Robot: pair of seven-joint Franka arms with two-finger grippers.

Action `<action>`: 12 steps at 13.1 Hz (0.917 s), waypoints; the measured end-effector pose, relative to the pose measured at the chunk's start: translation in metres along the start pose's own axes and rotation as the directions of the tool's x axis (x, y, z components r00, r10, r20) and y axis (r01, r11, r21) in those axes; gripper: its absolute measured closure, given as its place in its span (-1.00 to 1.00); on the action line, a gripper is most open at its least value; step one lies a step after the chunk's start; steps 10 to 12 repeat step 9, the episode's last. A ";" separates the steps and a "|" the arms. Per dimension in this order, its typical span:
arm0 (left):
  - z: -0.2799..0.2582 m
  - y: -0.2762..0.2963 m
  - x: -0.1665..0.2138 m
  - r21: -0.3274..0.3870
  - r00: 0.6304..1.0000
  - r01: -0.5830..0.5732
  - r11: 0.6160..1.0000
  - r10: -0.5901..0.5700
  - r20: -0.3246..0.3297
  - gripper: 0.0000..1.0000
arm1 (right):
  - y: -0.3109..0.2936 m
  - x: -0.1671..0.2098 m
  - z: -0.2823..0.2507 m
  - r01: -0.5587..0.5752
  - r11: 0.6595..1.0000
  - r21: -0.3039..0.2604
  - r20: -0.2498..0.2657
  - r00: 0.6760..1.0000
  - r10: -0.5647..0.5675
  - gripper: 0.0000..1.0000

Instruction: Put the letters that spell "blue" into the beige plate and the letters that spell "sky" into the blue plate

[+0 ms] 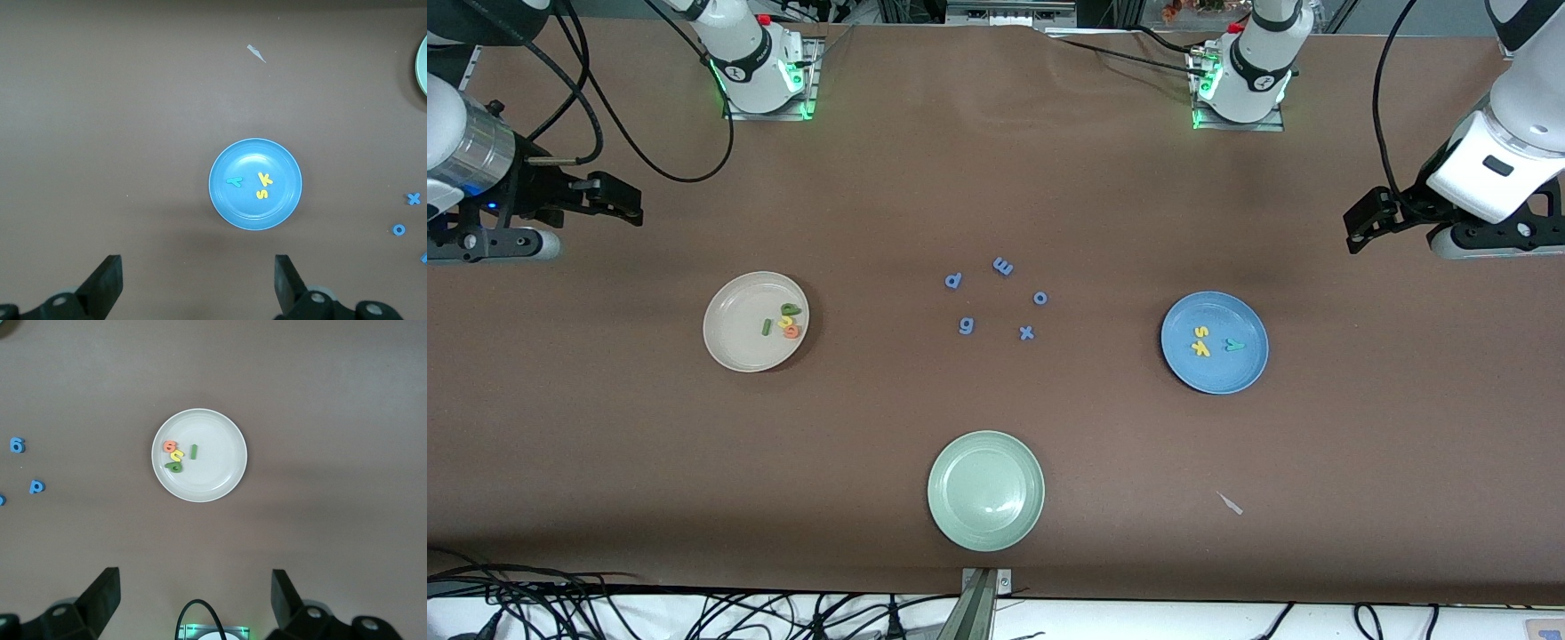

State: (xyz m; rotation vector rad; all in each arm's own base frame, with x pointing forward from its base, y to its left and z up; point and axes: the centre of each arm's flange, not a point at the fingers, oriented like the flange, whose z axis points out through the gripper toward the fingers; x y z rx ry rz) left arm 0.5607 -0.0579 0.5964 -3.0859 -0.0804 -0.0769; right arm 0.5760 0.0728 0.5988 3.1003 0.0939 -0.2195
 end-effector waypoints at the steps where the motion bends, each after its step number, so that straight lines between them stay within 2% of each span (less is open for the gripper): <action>1: 0.001 0.000 -0.001 0.001 1.000 0.000 1.000 0.000 0.005 -1.00 | -0.004 0.000 0.000 0.007 1.000 0.000 0.000 1.000 -0.007 -1.00; 5: 0.004 0.002 -0.009 -0.039 0.997 0.009 0.999 -0.006 0.074 -1.00 | -0.003 0.000 -0.001 0.006 1.000 0.000 -0.001 1.000 -0.006 -1.00; 9: 0.004 0.000 -0.009 -0.045 0.996 -0.051 0.998 0.054 0.074 -1.00 | 0.013 0.001 -0.001 -0.023 1.000 0.001 -0.003 1.000 0.023 -1.00; 12: 0.004 0.000 -0.009 -0.045 0.996 -0.051 0.998 0.054 0.074 -1.00 | 0.013 0.001 -0.001 -0.023 1.000 0.001 -0.003 1.000 0.023 -1.00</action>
